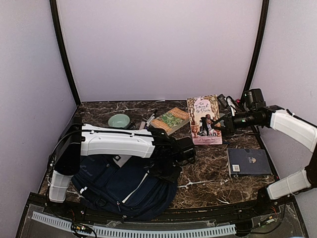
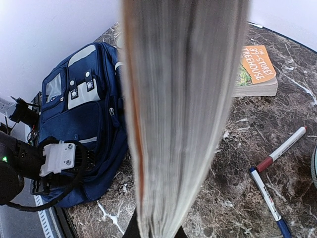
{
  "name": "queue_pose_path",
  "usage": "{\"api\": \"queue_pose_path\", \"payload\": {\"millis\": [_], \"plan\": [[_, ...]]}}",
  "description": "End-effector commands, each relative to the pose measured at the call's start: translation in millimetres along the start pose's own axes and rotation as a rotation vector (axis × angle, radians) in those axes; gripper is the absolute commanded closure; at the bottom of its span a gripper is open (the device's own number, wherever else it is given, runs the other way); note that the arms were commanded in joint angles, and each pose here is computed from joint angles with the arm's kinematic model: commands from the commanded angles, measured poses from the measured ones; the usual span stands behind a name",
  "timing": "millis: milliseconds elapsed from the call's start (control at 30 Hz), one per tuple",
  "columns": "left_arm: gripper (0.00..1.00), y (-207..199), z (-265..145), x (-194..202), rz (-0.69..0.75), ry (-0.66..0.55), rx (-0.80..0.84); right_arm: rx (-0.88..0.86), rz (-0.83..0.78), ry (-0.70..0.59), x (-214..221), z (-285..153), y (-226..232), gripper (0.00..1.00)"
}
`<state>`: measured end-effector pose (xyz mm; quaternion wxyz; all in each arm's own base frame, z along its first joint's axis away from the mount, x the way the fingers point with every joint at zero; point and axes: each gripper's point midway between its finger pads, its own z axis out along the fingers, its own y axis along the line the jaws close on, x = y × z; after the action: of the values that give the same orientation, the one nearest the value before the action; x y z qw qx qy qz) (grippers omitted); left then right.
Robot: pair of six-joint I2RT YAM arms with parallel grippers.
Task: Pack the student bag
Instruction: Pick up the largest pocket of the bag from the student bag.
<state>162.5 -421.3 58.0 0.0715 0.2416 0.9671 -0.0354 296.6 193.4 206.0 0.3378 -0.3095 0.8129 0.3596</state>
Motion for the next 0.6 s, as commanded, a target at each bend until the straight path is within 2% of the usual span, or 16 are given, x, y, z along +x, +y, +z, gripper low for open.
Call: {"api": "queue_pose_path", "payload": {"millis": [0,100,367,567], "plan": [[0.86,10,-1,-1,0.008,0.007,-0.049,-0.012,-0.03,-0.04,-10,-3,3,1.0],[1.0,15,-14,-7,0.009,-0.014,-0.079,-0.012,-0.033,-0.037,-11,-3,3,1.0],[1.0,38,-94,-34,0.029,-0.203,-0.145,-0.013,-0.068,-0.015,-18,-10,9,1.0],[1.0,57,-143,-31,0.019,-0.286,-0.14,-0.112,-0.095,0.053,-12,-18,31,1.0]]}}
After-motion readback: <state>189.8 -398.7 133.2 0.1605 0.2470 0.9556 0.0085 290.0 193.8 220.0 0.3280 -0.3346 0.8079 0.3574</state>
